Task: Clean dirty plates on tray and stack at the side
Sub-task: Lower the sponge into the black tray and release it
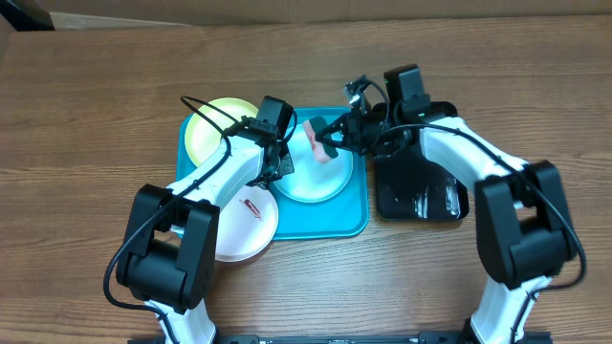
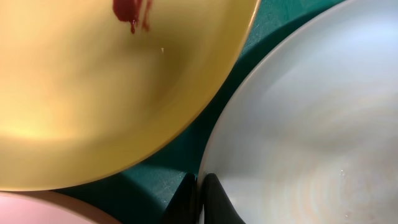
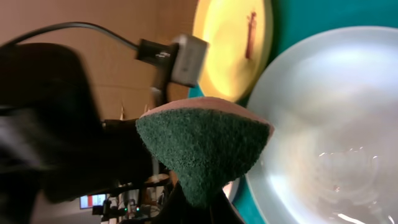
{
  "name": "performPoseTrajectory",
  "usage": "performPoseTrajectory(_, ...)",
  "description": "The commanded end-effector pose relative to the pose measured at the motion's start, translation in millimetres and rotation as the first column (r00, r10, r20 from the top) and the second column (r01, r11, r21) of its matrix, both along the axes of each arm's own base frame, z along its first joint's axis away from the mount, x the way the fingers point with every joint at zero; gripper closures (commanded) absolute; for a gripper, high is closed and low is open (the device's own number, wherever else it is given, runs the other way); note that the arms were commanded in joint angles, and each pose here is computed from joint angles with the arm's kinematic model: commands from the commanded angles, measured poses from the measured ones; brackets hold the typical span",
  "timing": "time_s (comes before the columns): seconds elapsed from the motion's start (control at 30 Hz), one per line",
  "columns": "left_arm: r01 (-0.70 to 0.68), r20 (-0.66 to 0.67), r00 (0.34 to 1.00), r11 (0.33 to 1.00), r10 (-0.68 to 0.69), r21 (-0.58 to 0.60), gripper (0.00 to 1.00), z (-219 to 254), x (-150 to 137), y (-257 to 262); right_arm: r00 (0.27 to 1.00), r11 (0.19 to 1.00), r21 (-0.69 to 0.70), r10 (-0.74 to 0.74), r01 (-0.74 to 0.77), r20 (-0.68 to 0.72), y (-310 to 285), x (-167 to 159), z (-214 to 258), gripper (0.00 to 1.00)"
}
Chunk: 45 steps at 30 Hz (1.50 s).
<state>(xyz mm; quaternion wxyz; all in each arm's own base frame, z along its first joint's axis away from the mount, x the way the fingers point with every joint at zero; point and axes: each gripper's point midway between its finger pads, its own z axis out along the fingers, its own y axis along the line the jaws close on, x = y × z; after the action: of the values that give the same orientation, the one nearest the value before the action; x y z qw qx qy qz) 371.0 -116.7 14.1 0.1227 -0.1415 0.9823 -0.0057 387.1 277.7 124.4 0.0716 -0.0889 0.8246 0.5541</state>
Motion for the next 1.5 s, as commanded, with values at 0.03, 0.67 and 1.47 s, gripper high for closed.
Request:
performPoseTrajectory(0.03,0.002,0.006,1.000,1.000,-0.002,0.026,0.96,0,0,7,0.986,0.989,-0.077,-0.119,0.129,0.120,-34,21,39,0.96)
performPoseTrajectory(0.67,0.002,0.011,1.000,1.000,-0.002,0.024,0.95,1,1,6,0.925,0.447,-0.821,-0.294,0.354,0.239,-204,16,-56,0.96)
performPoseTrajectory(1.47,0.002,0.013,1.000,1.000,-0.002,0.023,0.96,1,1,6,0.944,0.574,-0.752,-0.251,0.324,0.215,-180,16,-56,0.36)
